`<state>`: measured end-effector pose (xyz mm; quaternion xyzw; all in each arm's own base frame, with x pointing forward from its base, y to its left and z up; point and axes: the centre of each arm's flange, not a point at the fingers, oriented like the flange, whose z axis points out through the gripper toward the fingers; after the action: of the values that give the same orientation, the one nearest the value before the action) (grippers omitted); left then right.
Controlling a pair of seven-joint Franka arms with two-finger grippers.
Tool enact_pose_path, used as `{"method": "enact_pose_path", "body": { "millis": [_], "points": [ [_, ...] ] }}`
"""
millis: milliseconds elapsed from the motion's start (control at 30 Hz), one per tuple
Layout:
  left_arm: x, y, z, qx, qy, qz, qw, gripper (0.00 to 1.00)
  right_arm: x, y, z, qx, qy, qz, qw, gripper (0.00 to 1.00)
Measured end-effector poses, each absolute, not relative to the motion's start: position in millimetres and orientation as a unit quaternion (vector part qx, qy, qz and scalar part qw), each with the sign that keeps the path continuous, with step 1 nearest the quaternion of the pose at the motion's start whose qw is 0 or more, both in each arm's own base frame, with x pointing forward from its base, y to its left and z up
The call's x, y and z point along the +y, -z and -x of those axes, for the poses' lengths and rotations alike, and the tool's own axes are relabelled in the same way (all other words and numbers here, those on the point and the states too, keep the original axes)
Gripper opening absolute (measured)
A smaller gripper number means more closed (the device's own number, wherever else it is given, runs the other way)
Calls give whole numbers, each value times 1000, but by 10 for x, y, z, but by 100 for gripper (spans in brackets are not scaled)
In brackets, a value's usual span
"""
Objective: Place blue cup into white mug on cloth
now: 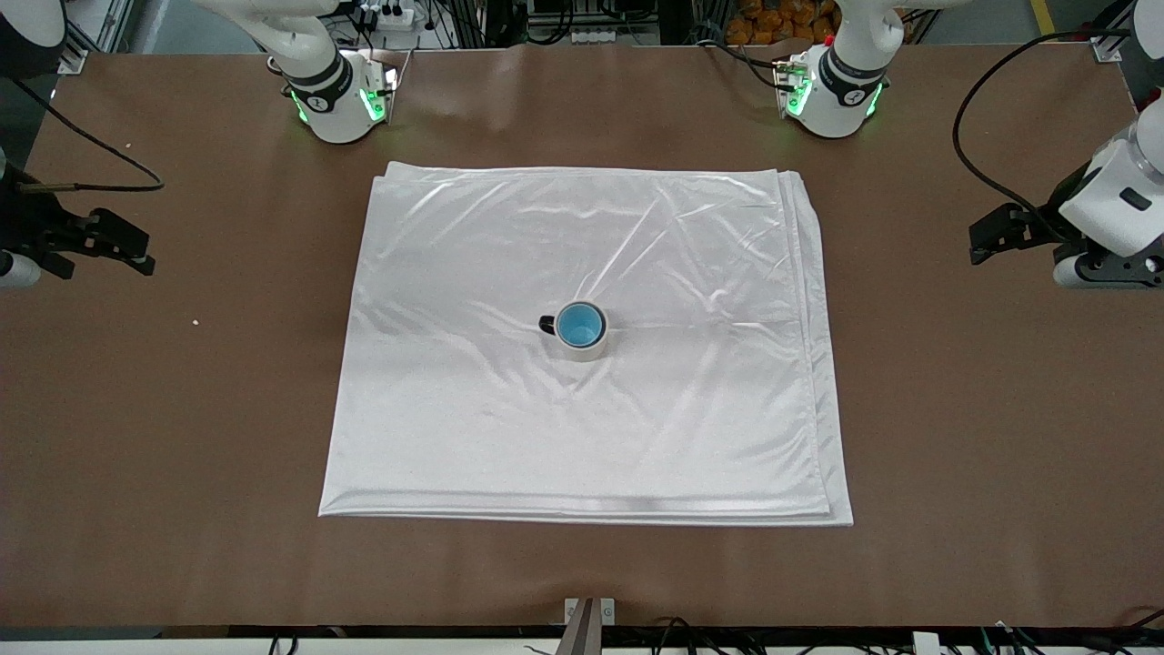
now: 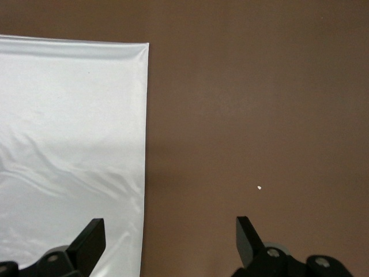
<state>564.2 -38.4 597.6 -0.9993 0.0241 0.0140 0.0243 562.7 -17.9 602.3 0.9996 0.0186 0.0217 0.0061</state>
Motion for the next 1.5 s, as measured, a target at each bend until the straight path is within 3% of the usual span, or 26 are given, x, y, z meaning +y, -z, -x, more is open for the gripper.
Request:
{"method": "enact_pose_path", "body": {
  "millis": [1500],
  "points": [
    [-284, -6016, -5591, 13, -21, 1000, 14, 100, -179, -6015, -5629, 7, -22, -1000, 6, 100]
  ]
}}
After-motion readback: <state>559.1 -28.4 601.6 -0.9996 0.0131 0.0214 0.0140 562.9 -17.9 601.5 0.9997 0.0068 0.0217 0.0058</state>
